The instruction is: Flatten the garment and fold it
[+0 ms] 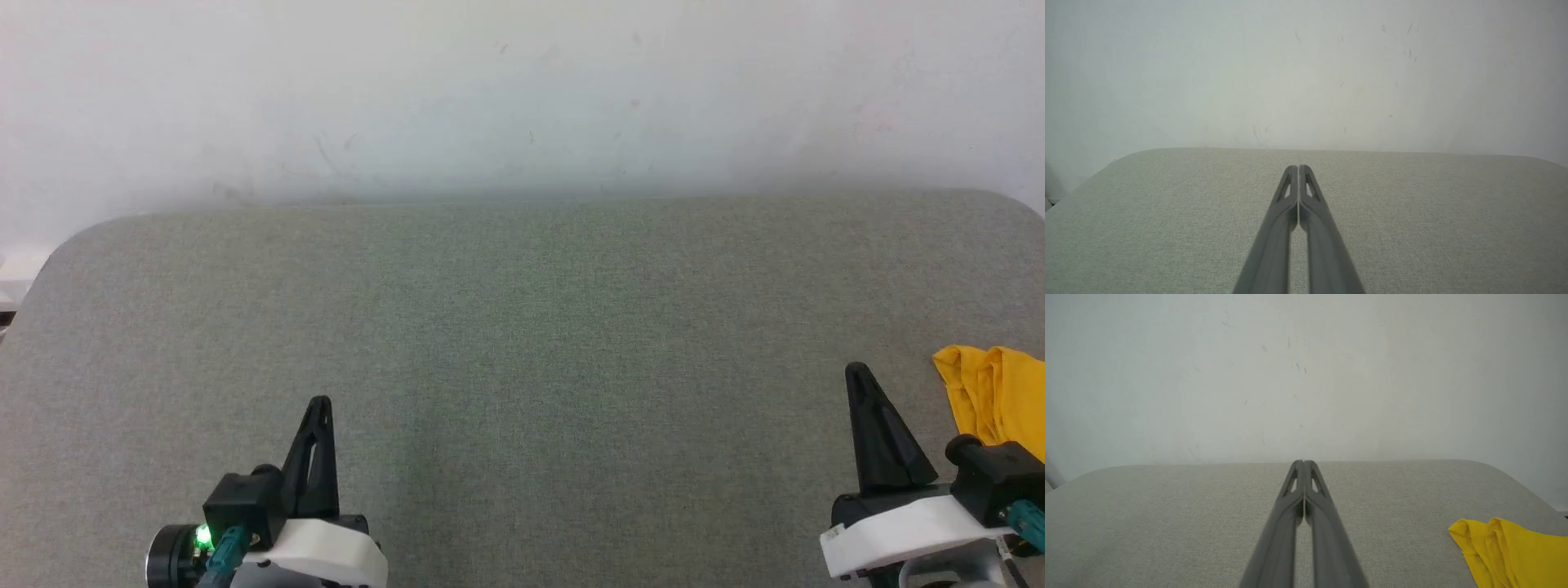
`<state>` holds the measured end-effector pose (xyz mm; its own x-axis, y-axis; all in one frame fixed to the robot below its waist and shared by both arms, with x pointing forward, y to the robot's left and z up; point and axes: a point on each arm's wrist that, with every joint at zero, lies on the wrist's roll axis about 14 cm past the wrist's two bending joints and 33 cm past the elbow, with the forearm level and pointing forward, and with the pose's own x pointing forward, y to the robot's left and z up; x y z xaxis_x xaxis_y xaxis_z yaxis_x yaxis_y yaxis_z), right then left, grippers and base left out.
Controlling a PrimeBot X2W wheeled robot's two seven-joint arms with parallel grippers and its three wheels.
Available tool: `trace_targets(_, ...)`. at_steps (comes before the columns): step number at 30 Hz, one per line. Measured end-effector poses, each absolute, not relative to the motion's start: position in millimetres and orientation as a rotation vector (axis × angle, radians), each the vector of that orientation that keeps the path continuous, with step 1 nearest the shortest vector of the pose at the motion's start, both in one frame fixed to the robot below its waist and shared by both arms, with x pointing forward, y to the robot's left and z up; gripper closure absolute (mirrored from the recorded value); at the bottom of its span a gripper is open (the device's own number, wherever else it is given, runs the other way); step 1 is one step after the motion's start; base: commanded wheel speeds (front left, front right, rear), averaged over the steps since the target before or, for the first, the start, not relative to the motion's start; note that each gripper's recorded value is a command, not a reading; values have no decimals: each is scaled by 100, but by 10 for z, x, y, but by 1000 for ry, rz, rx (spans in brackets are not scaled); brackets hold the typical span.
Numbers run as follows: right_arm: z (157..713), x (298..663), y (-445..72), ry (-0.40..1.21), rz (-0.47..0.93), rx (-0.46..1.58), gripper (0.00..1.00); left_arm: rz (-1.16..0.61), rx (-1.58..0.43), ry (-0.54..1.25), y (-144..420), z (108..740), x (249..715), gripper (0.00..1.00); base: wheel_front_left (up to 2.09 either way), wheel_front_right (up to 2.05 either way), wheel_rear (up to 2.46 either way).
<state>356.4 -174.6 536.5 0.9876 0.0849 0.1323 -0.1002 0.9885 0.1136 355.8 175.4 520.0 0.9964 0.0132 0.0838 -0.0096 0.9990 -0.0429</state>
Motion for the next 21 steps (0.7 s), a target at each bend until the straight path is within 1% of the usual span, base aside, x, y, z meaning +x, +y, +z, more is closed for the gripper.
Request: trace_targets(21,5329,3590,-1713,-94,103,80,100,4,-20,-58,1750,5191,3582,100,0,0,0)
